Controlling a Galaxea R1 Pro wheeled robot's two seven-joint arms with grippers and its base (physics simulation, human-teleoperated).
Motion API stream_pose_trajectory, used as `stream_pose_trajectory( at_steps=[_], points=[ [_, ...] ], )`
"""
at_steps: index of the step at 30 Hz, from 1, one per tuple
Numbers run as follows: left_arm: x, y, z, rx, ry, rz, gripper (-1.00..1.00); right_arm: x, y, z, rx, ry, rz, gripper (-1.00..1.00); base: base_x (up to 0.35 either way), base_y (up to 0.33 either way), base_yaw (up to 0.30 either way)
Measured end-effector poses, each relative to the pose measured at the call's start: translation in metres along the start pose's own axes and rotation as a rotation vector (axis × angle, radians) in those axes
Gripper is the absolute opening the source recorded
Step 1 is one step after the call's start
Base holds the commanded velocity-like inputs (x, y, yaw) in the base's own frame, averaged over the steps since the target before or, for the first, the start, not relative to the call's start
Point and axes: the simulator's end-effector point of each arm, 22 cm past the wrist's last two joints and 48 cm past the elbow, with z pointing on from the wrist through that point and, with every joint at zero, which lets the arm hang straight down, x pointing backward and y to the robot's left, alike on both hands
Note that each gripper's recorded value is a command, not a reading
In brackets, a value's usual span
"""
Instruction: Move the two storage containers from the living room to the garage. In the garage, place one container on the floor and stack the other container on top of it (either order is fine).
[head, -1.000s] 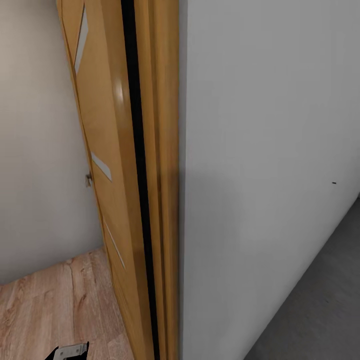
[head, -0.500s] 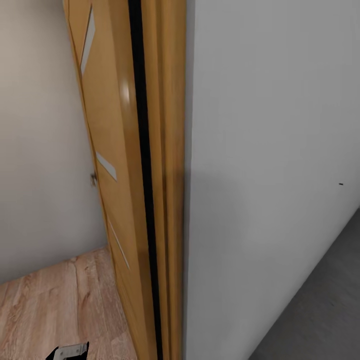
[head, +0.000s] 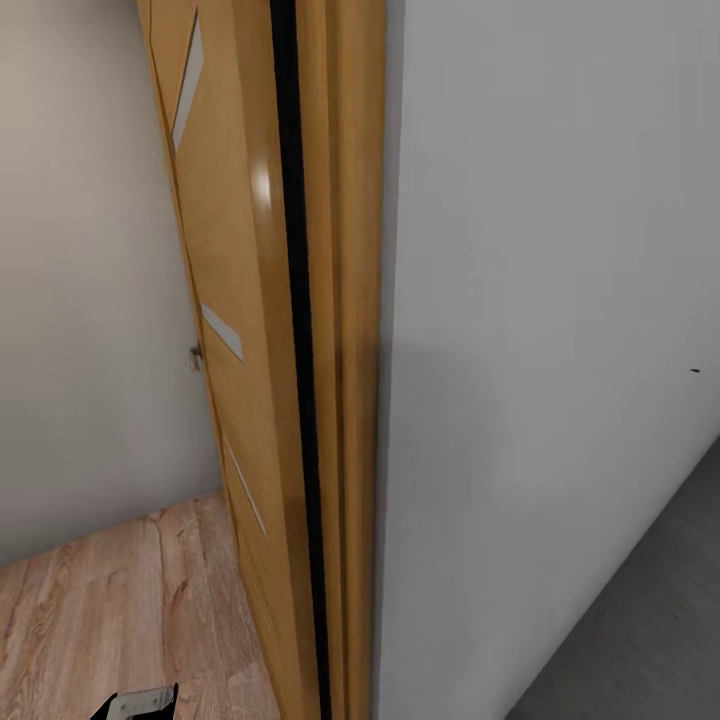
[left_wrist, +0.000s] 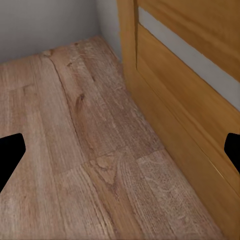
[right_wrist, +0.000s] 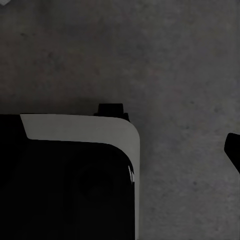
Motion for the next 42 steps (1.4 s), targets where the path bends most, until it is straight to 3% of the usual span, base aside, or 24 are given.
stream_pose_trajectory(
  at_steps=[42],
  points=[
    [0.0002,-0.0001,0.0,0.0,0.001,0.0,1.0,0.0,0.0,0.0,0.0,0.0,0.001,1.0,-0.068,0.0,0.0]
  ],
)
